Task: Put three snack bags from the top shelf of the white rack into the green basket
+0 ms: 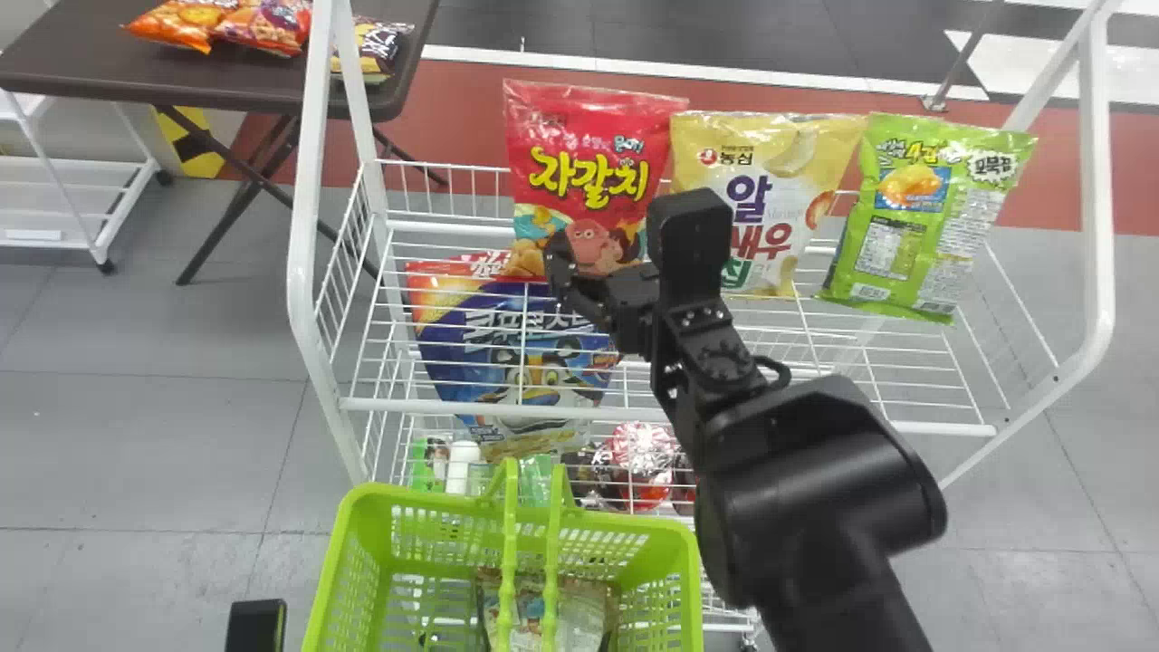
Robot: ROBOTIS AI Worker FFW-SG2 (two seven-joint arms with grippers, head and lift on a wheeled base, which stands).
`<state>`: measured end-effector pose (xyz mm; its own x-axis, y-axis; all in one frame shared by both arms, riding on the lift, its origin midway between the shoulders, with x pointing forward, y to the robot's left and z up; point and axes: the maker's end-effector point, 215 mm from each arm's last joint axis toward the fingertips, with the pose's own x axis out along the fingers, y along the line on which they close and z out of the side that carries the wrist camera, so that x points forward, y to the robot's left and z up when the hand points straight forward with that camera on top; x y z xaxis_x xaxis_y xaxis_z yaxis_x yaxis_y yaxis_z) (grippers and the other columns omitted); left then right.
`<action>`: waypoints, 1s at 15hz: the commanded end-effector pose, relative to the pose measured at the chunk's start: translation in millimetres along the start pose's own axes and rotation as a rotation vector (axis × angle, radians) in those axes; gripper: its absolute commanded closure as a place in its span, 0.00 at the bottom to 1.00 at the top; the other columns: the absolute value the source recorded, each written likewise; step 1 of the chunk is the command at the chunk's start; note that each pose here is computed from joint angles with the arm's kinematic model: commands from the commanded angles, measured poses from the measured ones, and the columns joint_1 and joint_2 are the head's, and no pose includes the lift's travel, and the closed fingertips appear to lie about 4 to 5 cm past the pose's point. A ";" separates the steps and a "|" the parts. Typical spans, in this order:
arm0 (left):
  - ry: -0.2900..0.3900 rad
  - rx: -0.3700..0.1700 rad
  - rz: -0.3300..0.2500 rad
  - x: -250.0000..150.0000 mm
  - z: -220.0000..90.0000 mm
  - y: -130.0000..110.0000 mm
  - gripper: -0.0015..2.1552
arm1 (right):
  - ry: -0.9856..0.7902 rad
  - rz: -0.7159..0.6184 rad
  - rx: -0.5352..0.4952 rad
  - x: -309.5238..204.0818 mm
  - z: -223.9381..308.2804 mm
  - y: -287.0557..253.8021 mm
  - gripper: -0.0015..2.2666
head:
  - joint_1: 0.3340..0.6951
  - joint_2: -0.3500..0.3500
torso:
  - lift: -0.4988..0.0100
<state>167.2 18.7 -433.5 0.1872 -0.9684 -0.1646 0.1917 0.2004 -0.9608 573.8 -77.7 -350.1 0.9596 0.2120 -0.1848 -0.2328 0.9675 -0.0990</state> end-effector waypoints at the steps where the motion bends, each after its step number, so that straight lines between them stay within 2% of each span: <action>1: 0.000 -0.002 -0.004 -2.4 1.7 1.4 1.00 | 0.027 -0.002 -0.008 23.2 -7.3 -3.1 0.04 | 1.00 0.37 | 0.98; 4: -0.002 -0.008 -0.007 -3.5 2.7 3.6 1.00 | 0.039 0.019 0.009 41.6 -5.5 -2.7 0.05 | 1.00 0.38 | 0.98; 6: -0.002 -0.005 -0.013 -2.7 4.6 2.6 1.00 | 0.037 0.039 0.001 50.1 0.7 0.6 0.10 | 1.00 0.39 | 0.98; 7: -0.002 -0.008 -0.012 -2.6 4.8 4.1 1.00 | 0.058 0.063 0.003 54.7 -0.9 4.4 0.22 | 1.00 0.40 | 0.98; 8: -0.002 -0.008 -0.012 -2.6 5.2 4.4 1.00 | 0.086 0.095 0.011 57.0 -3.3 12.3 0.56 | 1.00 0.40 | 0.98; 9: -0.002 -0.007 -0.014 -2.0 5.5 3.9 1.00 | 0.111 0.109 0.011 56.1 -9.6 17.1 0.82 | 1.00 0.41 | 0.98; 10: -0.003 -0.005 -0.013 -2.5 6.2 3.8 1.00 | 0.132 0.143 0.008 54.4 -15.0 26.8 0.90 | 1.00 0.42 | 0.98; 11: -0.001 -0.006 -0.013 -2.4 6.2 3.7 1.00 | 0.147 0.161 -0.003 52.7 -18.9 34.1 0.93 | 1.00 0.44 | 0.98; 15: -0.001 -0.005 -0.014 -1.8 6.5 3.3 1.00 | 0.162 0.177 -0.009 47.5 -22.6 40.8 0.97 | 1.00 0.47 | 0.98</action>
<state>173.6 22.3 -435.1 0.1852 -0.9710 -0.1510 0.1888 0.1860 -0.9642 610.1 -34.8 -384.7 0.8686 0.3481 -0.3526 -0.3948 0.9163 -0.0679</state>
